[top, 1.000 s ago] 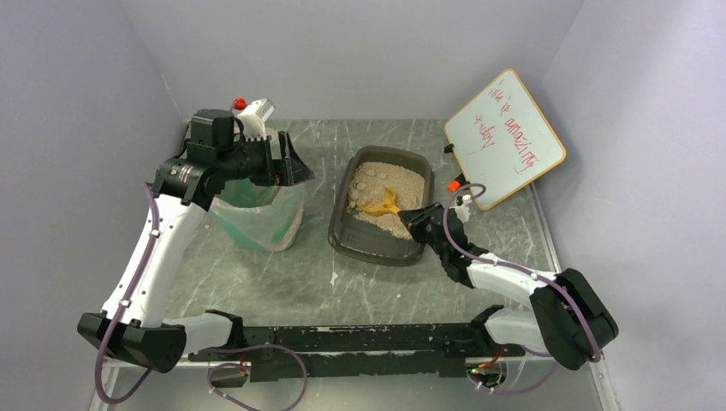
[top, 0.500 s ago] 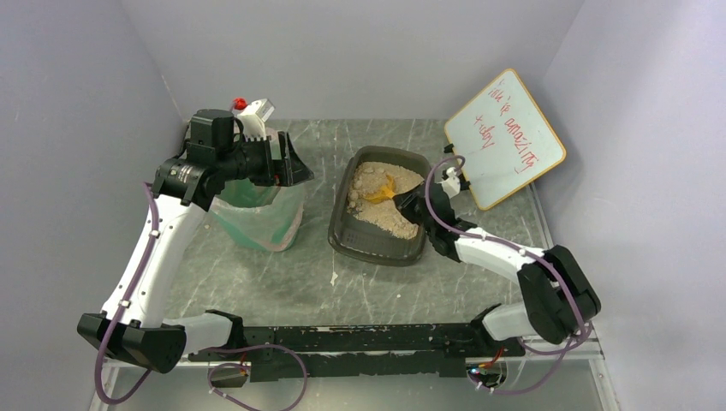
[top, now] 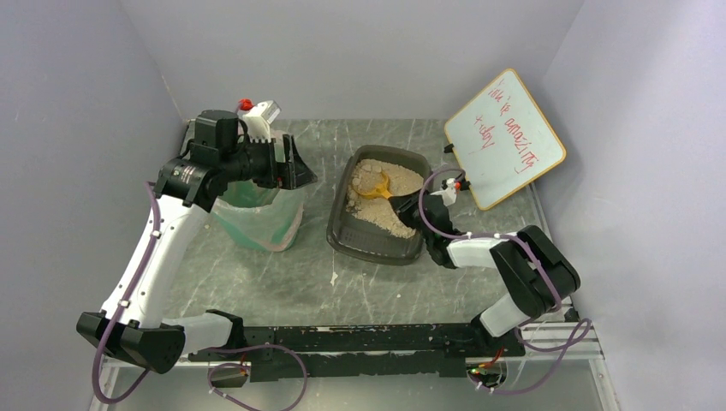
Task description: Clean the litter box
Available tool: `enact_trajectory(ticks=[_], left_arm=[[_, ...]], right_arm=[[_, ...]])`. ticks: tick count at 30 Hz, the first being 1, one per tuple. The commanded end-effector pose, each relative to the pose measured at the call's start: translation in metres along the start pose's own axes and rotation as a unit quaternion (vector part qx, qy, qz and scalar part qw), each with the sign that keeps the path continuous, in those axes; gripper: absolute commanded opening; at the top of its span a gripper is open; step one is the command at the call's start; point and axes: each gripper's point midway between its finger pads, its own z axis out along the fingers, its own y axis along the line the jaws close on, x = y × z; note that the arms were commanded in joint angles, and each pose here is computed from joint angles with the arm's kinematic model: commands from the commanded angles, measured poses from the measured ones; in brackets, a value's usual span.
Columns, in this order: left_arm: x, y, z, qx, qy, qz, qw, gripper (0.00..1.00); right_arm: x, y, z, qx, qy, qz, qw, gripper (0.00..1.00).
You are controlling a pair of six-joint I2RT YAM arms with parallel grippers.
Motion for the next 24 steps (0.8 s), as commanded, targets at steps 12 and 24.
enact_trajectory(ticks=[12,24], left_arm=[[-0.006,-0.011,-0.006,0.018,-0.017,0.028,0.999,0.91],[-0.004,-0.009,-0.006,0.013,-0.017,0.024,0.999,0.91]], right_arm=[[0.014,-0.027,-0.035,-0.054,0.016,-0.006,0.998,0.0],[-0.002,-0.024,-0.057,-0.06,-0.007,0.003,0.998,0.0]])
